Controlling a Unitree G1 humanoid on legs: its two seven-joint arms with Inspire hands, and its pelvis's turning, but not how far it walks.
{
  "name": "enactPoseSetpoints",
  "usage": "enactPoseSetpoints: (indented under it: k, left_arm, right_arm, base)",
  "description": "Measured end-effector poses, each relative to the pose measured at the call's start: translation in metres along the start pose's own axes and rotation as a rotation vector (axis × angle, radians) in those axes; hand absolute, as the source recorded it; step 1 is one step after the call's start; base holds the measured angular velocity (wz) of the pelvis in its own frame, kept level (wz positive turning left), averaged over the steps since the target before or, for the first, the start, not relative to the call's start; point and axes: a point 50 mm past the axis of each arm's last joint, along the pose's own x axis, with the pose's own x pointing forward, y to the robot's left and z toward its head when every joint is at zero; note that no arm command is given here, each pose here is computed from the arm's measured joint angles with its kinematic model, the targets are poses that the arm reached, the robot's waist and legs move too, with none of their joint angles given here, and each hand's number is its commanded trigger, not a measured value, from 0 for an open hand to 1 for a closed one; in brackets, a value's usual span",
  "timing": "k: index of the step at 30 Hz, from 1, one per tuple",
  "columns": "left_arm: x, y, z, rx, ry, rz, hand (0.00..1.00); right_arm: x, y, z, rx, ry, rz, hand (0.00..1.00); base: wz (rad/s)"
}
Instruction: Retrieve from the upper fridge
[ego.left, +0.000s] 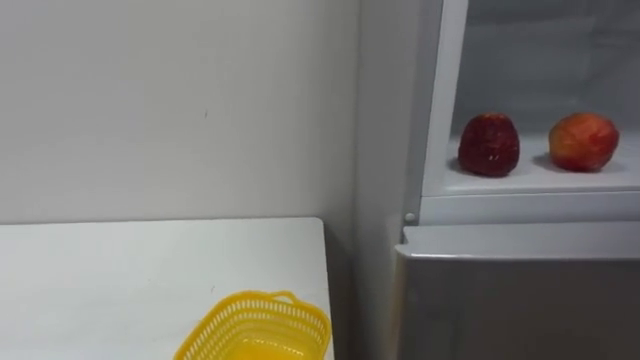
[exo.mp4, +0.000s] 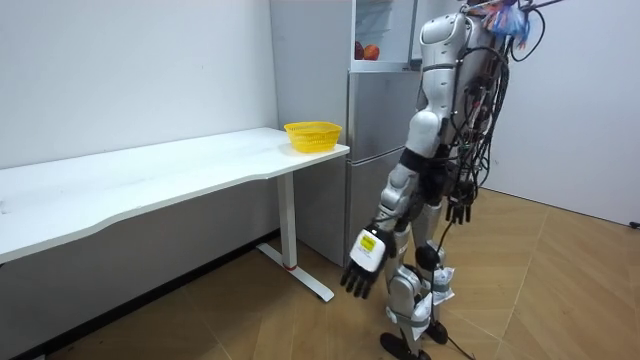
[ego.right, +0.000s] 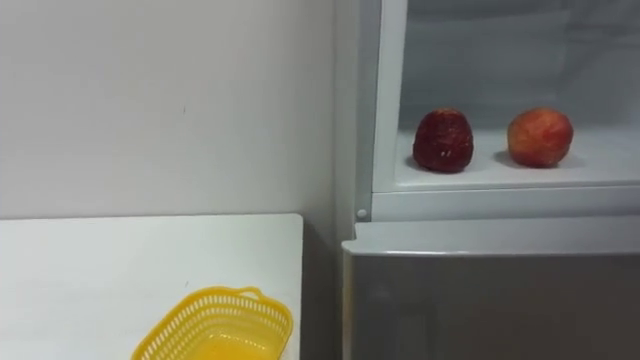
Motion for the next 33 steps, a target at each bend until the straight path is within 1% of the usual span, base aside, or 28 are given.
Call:
enactPoseSetpoints:
  k: [1,4,7,13,18,21,23,24,26,27,29,32,33]
  left_arm:
    - [0.0,-0.001,0.009,0.023,-0.026,-0.008,0.0]
    - [0.0,-0.002,0.022,0.088,-0.069,-0.01,0.0]
    - [0.0,0.0,0.034,0.13,-0.101,0.004,0.0]
    - [0.0,0.002,0.034,0.17,-0.108,0.021,0.0]
    - [0.0,0.002,0.034,0.178,-0.117,0.039,0.0]
    - [-0.001,0.0,0.036,0.206,-0.14,0.058,0.0]
    - [-0.002,0.001,0.04,0.202,-0.165,0.067,0.0]
    - [-0.003,0.001,0.042,0.199,-0.179,0.071,0.0]
    - [-0.006,0.005,0.058,0.181,-0.261,0.088,0.0]
    - [-0.006,0.006,0.062,0.178,-0.282,0.09,0.0]
    - [-0.009,0.003,0.075,0.172,-0.357,0.086,0.0]
    - [-0.012,-0.002,0.08,0.185,-0.413,0.069,0.0]
    - [-0.013,-0.004,0.08,0.189,-0.417,0.064,0.0]
  right_arm:
    - [0.0,0.001,0.002,-0.008,-0.003,0.003,0.0]
    - [0.0,0.003,0.005,-0.023,-0.004,0.006,0.0]
    - [0.0,0.005,0.003,0.007,0.01,0.013,0.0]
    - [-0.001,0.001,0.011,0.024,-0.037,-0.046,0.0]
    - [-0.005,-0.006,0.029,0.031,-0.152,-0.145,0.0]
    - [-0.012,-0.015,0.042,0.061,-0.246,-0.233,0.0]
    - [-0.027,-0.027,0.061,0.134,-0.399,-0.333,0.0]
    - [-0.033,-0.03,0.067,0.153,-0.444,-0.359,0.0]
    - [-0.063,-0.04,0.095,0.172,-0.659,-0.455,0.0]
    - [-0.072,-0.041,0.101,0.175,-0.716,-0.477,0.0]
    - [-0.105,-0.044,0.117,0.185,-0.918,-0.54,0.0]
    - [-0.13,-0.047,0.125,0.203,-1.064,-0.606,0.0]
    - [-0.134,-0.048,0.125,0.202,-1.082,-0.62,0.0]
  base:
    - [-0.16]
    - [-0.12]
    - [-0.05]
    - [-0.05]
    - [-0.15]
    - [-0.2]
    - [-0.18]
    - [-0.41]
    - [-0.4]
    - [-0.16]
    - [-0.18]
    - [-0.18]
    - [-0.09]
